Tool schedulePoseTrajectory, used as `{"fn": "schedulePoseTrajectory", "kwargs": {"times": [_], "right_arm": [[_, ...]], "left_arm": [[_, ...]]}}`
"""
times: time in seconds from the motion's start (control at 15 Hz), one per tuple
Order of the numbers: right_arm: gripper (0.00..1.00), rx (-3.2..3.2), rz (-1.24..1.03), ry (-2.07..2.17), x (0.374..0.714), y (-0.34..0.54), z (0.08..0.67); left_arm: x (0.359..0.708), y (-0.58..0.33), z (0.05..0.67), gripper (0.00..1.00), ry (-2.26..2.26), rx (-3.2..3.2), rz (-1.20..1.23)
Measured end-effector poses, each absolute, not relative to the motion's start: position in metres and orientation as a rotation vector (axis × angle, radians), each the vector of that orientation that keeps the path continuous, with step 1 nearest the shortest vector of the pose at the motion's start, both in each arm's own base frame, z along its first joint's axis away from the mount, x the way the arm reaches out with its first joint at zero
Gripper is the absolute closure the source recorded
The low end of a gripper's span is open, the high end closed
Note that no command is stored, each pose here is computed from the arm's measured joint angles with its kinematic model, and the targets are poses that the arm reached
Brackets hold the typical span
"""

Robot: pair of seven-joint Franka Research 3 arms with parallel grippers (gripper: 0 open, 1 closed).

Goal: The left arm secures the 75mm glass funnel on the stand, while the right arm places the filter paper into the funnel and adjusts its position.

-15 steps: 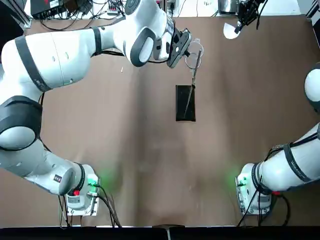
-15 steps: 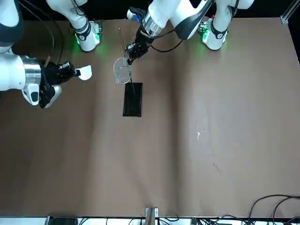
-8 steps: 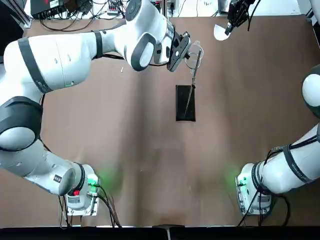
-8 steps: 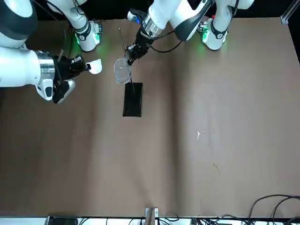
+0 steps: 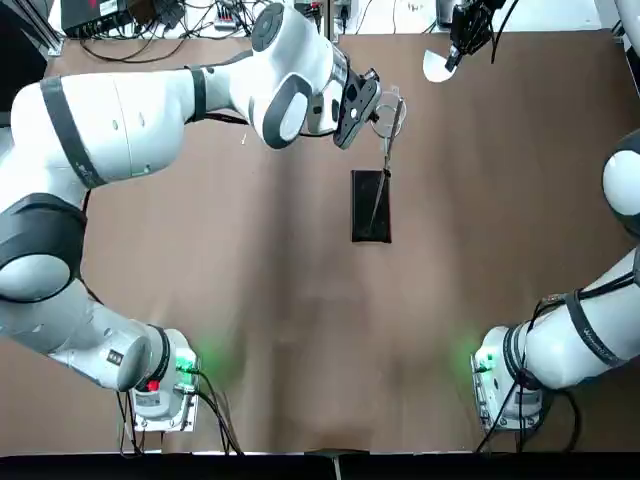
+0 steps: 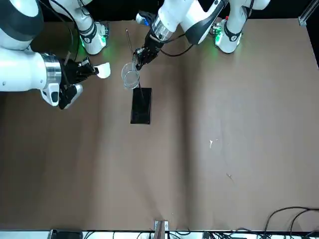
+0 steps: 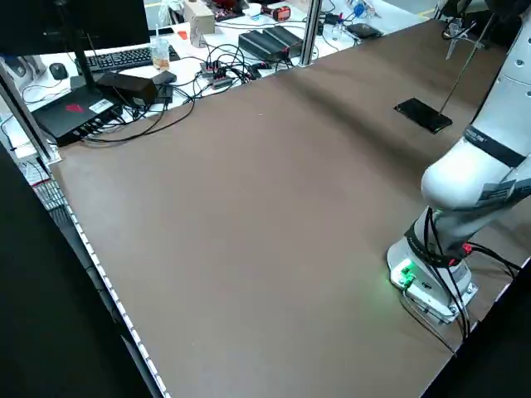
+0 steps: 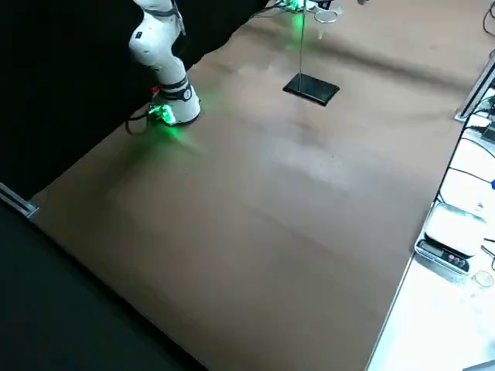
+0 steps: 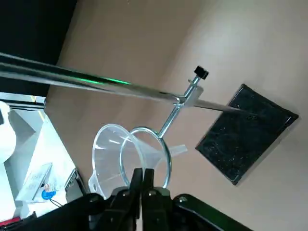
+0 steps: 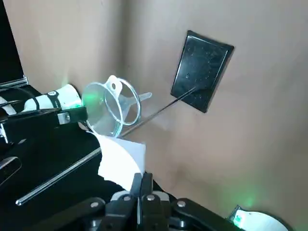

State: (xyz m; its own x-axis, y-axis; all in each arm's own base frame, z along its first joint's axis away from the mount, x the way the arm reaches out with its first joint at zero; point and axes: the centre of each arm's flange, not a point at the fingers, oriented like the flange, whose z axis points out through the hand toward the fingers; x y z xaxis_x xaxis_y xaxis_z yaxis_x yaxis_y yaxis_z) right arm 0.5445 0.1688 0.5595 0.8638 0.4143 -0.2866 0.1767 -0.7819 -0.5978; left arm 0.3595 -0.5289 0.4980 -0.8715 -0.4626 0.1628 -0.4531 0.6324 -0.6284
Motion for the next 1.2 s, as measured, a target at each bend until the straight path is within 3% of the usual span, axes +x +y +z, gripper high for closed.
{"fn": "schedulePoseTrajectory", "kwargs": {"times": [0.07,0.33,0.73,1.2], "right_arm": [[0.99,-2.46,0.546,-0.427,0.545,0.169,0.56],[0.99,-2.462,0.541,-0.429,0.545,0.172,0.559],[0.99,-2.49,0.524,-0.397,0.543,0.197,0.559],[0.99,-2.518,0.576,-0.403,0.529,0.255,0.545]], "left_arm": [[0.359,-0.529,0.498,0.96,2.825,-0.791,-1.083],[0.355,-0.532,0.498,0.74,2.83,-0.78,-1.086],[0.355,-0.532,0.499,0.62,2.825,-0.78,-1.092],[0.395,-0.504,0.5,0.02,2.778,-0.921,-1.099]]}}
